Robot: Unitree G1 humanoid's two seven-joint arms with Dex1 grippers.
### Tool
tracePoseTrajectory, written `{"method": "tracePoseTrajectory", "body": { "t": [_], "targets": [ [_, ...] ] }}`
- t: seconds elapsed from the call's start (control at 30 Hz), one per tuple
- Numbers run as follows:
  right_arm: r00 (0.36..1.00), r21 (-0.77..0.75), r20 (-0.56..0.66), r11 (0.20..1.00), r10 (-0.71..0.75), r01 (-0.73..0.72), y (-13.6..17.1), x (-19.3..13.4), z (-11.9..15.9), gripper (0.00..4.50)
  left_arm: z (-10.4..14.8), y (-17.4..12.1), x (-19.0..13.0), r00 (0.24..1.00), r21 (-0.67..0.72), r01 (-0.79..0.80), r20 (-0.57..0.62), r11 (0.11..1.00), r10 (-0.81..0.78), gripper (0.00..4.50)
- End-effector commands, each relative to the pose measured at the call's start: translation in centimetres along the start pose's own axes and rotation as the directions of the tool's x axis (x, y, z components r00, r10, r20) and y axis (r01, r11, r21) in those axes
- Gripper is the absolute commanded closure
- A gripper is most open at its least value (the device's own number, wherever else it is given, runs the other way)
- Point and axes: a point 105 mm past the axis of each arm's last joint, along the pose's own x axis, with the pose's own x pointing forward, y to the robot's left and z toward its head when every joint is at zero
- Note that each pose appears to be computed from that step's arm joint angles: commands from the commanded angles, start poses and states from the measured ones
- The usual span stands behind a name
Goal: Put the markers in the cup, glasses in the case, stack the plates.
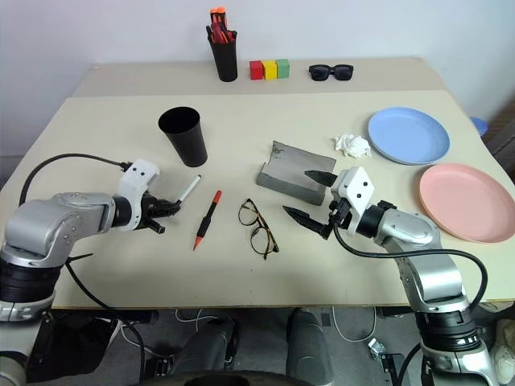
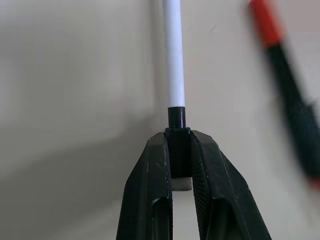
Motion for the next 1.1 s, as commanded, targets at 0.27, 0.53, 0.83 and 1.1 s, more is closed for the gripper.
{"method": "tracePoseTrajectory", "body": {
  "t": [0.27, 0.53, 0.83, 1.1],
  "targets": [
    [0.999, -0.060, 0.042, 0.998, -0.015, 0.018, -0.9, 0.4, 1.3, 0.00, 9.1, 0.0, -0.4, 0.853, 0.263, -0.062, 0.515, 0.963, -0.085, 4.47],
    [0.984, 0.035, 0.180, 0.999, -0.003, -0.004, -0.6, -0.1, 4.0, 0.00, 14.6, 3.8, -2.6, 0.635, 0.171, -0.220, 0.773, 0.960, 0.008, 4.47],
    [0.972, 0.051, 0.233, 0.999, -0.016, 0.004, -0.7, -0.1, 5.2, 0.00, 15.6, 8.5, -3.8, 0.490, 0.001, -0.329, 0.855, 0.944, 0.169, 4.47],
    [0.975, 0.037, 0.221, 0.999, -0.008, -0.001, -0.7, 0.2, 5.2, 0.00, 13.8, 8.2, -0.9, 0.479, -0.055, -0.228, 0.863, 0.972, 0.161, 4.47]
  ]
}}
